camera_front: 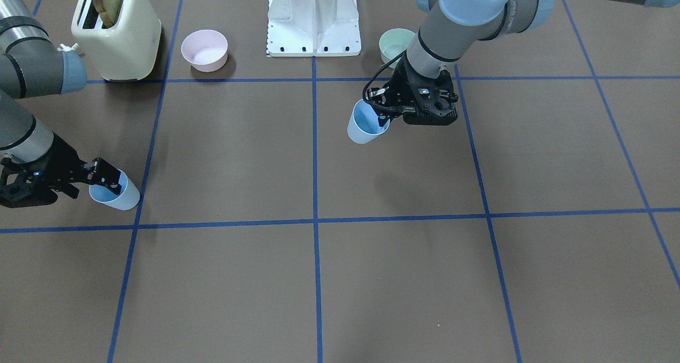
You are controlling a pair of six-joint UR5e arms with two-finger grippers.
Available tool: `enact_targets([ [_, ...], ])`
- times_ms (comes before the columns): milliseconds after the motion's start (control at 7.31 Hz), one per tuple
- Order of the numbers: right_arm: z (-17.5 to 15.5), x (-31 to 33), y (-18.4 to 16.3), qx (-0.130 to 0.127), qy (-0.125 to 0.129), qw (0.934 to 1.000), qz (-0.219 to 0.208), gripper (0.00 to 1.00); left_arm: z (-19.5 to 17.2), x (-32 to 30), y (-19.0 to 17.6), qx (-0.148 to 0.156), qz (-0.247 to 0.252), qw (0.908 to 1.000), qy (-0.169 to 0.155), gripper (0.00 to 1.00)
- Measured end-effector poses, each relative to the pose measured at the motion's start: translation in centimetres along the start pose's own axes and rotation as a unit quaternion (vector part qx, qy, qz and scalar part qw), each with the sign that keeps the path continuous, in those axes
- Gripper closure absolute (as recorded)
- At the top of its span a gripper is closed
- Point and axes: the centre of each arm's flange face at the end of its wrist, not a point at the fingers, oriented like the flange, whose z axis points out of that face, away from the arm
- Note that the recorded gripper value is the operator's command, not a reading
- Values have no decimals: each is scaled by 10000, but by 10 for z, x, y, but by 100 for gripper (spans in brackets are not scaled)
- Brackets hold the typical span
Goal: Stack blue cups with both arms
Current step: 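Carry the cup toward center with the left gripper while the right grasps its cup, then set the left cup down at the table center while the right gripper lifts its cup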
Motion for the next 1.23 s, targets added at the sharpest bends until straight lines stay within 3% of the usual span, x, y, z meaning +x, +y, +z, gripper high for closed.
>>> enact_targets([
  [137,0,0,0,0,1,10000,-5,11,7,9,5,20,-27,10000,-18,100],
  [274,0,0,1,-1,1,10000,-9,63,14,17,11,34,-42,10000,-33,100],
  [410,0,0,1,0,3,10000,14,100,21,25,16,31,-56,10000,-44,100],
  [957,-3,-4,-2,-5,-52,9999,160,100,40,44,28,79,-87,9999,-108,100],
  [1231,-21,-7,-19,62,-175,9996,211,100,64,60,37,132,-155,9996,-205,100],
])
